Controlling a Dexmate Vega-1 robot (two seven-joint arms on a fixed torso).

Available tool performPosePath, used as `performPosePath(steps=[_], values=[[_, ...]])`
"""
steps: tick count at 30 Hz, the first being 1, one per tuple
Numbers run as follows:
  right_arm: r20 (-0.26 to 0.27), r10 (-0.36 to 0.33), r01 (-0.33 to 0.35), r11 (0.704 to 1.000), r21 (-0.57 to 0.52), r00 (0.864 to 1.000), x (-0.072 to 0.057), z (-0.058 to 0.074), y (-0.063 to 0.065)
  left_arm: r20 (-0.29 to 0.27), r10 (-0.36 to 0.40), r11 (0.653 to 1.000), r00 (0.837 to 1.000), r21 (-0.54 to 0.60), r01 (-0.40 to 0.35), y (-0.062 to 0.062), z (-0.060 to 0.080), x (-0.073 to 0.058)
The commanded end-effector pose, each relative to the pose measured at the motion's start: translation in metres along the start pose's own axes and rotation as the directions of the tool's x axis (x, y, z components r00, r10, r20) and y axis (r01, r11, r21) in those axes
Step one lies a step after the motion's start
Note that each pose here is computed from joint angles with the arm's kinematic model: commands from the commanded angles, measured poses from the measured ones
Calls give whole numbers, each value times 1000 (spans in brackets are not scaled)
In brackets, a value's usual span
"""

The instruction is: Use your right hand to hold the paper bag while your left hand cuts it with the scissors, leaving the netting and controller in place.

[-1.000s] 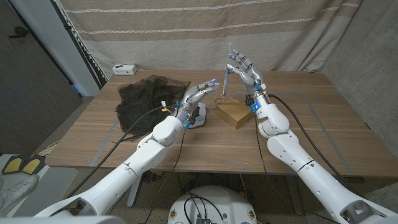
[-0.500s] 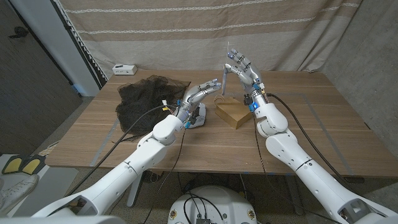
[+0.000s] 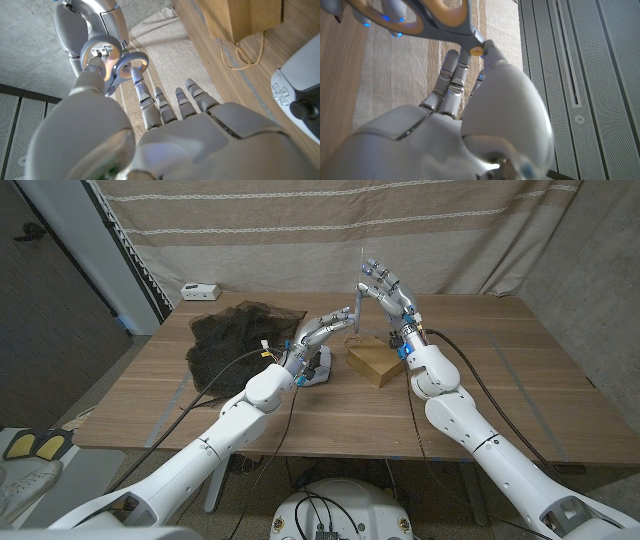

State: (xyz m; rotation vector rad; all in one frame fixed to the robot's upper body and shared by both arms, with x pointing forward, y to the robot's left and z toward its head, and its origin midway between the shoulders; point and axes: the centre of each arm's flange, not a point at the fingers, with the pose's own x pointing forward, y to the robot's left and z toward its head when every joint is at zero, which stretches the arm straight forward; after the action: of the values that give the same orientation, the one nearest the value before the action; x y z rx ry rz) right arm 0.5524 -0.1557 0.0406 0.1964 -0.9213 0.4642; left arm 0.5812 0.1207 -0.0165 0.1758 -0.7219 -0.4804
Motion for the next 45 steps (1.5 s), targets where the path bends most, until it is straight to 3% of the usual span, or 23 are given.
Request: performPosePath(steps=[1,45], values=[[5,19,-19,1000,-14,1000,0,0,4,5,2,1000,1000,23,-2,0,2,-1],[0,44,-44,999,-1,999,-1,-1,10,4,24,996,1000,90,-24,-9,3,1]])
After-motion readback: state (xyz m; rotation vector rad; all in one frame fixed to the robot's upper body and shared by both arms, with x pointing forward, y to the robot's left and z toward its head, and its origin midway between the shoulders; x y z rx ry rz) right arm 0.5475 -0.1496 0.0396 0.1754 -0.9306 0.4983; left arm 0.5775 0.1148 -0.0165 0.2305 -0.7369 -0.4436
